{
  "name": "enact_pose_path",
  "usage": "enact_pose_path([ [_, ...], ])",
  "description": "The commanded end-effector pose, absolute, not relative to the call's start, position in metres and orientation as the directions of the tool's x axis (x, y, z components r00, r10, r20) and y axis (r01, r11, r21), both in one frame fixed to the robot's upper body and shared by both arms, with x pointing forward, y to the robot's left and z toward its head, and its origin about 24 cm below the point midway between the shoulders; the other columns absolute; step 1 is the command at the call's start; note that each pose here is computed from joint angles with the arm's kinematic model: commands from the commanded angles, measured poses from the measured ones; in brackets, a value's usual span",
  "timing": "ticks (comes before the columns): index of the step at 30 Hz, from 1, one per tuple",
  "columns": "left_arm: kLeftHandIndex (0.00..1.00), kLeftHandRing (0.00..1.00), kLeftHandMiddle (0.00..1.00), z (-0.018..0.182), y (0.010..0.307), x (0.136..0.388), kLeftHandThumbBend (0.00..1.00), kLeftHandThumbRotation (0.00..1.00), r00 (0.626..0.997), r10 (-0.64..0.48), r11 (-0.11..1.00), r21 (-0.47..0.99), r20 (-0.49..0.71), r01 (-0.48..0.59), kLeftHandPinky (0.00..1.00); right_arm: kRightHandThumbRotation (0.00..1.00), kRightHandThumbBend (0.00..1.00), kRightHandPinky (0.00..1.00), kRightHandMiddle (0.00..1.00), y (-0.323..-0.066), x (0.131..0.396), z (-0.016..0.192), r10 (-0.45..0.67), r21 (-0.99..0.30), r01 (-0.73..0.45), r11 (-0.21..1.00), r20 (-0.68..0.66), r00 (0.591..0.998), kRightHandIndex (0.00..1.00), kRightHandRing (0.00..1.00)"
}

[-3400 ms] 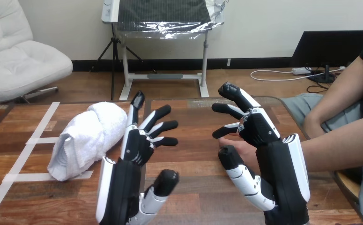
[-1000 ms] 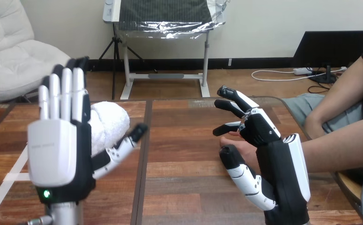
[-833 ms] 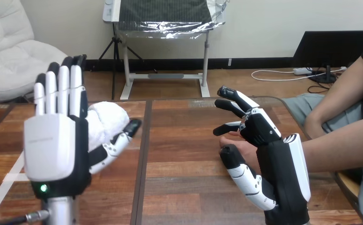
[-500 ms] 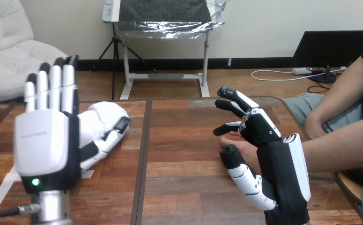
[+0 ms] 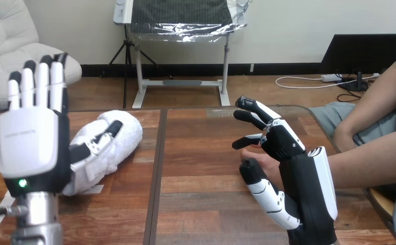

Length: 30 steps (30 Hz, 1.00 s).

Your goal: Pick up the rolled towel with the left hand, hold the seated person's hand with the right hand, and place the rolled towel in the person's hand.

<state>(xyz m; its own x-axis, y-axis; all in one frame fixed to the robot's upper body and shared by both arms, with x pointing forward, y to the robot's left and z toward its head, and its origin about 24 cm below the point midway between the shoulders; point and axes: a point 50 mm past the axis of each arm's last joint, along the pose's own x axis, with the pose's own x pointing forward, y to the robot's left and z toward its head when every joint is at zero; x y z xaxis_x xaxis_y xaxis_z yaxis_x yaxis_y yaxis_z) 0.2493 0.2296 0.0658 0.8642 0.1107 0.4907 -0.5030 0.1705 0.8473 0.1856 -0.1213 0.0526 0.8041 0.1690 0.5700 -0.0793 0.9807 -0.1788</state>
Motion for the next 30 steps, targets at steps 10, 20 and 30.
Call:
enact_pose_path([
  [10, 1.00, 1.00, 1.00, 0.076, 0.237, 0.285, 0.77, 0.71, 0.891, 0.105, 0.200, 0.869, 0.441, -0.453, 1.00, 0.74, 0.61, 0.54, 0.86, -0.119, 0.195, 0.063, 0.150, -0.157, -0.065, 0.985, 0.622, 0.768, 0.80, 0.80],
  [20, 0.99, 0.98, 0.99, 0.073, 0.243, 0.298, 0.82, 0.71, 0.917, 0.133, 0.216, 0.891, 0.377, -0.398, 1.00, 0.74, 0.61, 0.54, 0.86, -0.120, 0.195, 0.063, 0.152, -0.167, -0.059, 0.984, 0.621, 0.769, 0.80, 0.80],
  [30, 0.98, 0.97, 0.98, 0.070, 0.240, 0.309, 0.83, 0.65, 0.942, 0.149, 0.332, 0.882, 0.301, -0.335, 0.97, 0.75, 0.60, 0.53, 0.86, -0.120, 0.195, 0.062, 0.156, -0.163, -0.068, 0.984, 0.618, 0.770, 0.79, 0.80],
])
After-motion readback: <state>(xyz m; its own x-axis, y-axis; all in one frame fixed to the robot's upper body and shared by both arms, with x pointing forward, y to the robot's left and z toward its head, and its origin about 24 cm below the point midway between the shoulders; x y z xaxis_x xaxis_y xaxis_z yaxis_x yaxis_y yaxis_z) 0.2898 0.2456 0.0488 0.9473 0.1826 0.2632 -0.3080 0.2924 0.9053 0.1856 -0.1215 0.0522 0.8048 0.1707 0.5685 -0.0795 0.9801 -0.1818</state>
